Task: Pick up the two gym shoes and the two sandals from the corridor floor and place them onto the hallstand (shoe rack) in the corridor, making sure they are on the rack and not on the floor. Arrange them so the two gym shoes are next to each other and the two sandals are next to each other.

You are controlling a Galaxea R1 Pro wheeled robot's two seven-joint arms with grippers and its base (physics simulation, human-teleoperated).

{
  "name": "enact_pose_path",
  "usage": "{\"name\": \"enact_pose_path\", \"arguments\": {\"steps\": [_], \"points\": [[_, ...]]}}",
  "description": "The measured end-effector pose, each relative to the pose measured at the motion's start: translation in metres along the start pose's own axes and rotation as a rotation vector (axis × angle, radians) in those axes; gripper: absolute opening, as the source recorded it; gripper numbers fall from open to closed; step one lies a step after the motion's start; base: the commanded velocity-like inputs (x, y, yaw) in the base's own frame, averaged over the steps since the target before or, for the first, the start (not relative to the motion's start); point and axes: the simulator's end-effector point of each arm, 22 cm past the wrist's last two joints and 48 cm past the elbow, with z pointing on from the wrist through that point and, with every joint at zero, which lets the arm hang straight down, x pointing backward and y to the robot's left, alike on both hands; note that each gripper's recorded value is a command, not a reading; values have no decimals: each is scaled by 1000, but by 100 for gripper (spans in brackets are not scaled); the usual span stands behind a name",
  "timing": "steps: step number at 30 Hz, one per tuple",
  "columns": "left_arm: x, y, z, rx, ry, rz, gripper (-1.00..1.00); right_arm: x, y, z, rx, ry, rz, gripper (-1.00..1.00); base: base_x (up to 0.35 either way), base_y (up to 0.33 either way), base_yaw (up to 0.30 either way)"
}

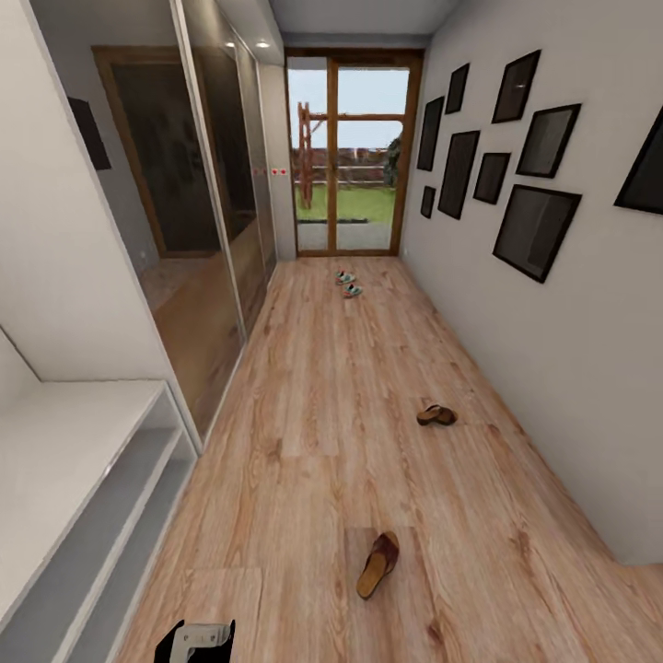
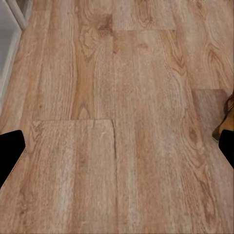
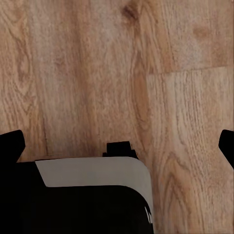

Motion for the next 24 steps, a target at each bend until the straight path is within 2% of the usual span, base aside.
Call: {"name": "enact_pose_path", "arguments": {"steps": [7, 24], "points": [[0, 0, 0, 0, -1, 0, 100, 0, 0, 0, 0, 0, 0, 100, 241, 219, -226], [0, 0, 0, 0, 0, 0, 100, 0, 0, 0, 0, 0, 0, 100, 241, 236, -296]]}}
